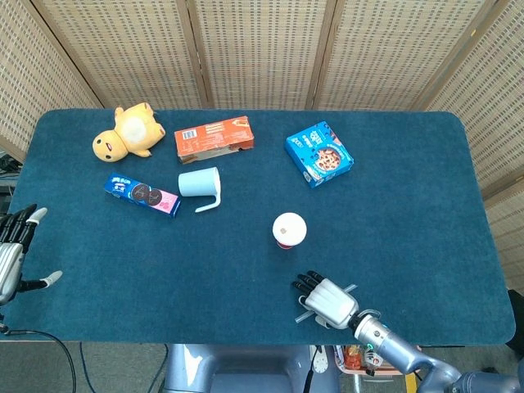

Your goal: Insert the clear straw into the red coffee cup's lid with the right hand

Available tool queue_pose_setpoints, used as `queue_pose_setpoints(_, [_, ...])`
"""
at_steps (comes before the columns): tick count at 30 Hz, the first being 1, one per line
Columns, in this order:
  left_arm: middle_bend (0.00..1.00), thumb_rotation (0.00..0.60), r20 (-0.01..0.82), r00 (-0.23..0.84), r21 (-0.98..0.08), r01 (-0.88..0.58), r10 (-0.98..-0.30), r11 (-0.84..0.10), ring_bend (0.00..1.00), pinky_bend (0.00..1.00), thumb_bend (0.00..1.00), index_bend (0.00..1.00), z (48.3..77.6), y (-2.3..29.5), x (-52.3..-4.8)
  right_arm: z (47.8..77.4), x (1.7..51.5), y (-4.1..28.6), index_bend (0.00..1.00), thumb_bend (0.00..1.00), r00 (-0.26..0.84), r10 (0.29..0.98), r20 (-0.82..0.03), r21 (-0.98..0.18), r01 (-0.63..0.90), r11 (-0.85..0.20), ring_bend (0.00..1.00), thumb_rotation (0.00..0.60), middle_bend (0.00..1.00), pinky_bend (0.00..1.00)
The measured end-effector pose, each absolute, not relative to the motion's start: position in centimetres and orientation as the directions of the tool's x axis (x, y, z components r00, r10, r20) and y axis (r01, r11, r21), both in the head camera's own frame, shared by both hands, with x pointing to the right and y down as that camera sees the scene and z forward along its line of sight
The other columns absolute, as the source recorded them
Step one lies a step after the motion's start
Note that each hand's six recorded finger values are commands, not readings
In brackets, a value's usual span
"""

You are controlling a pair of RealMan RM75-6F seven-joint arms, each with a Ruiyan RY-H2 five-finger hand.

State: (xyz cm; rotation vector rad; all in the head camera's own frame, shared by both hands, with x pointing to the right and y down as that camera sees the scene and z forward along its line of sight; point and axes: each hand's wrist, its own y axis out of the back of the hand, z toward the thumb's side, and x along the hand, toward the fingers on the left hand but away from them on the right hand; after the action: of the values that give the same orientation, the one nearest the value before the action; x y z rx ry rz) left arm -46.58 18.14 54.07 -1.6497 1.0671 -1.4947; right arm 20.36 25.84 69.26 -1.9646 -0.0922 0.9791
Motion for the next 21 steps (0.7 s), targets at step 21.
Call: queue_pose_setpoints(21, [0.0,0.6,0.456,0.016,-0.88,-0.138,-0.89,-0.454,0.0,0.0,0.1,0.0,54.16,18.14,-46.58,70.12,20.44,26.5,0.6,0.4,0.674,0.398,-0.623,-0.735,-0.33,-0.592,0.16,0.6,0.23,0.2])
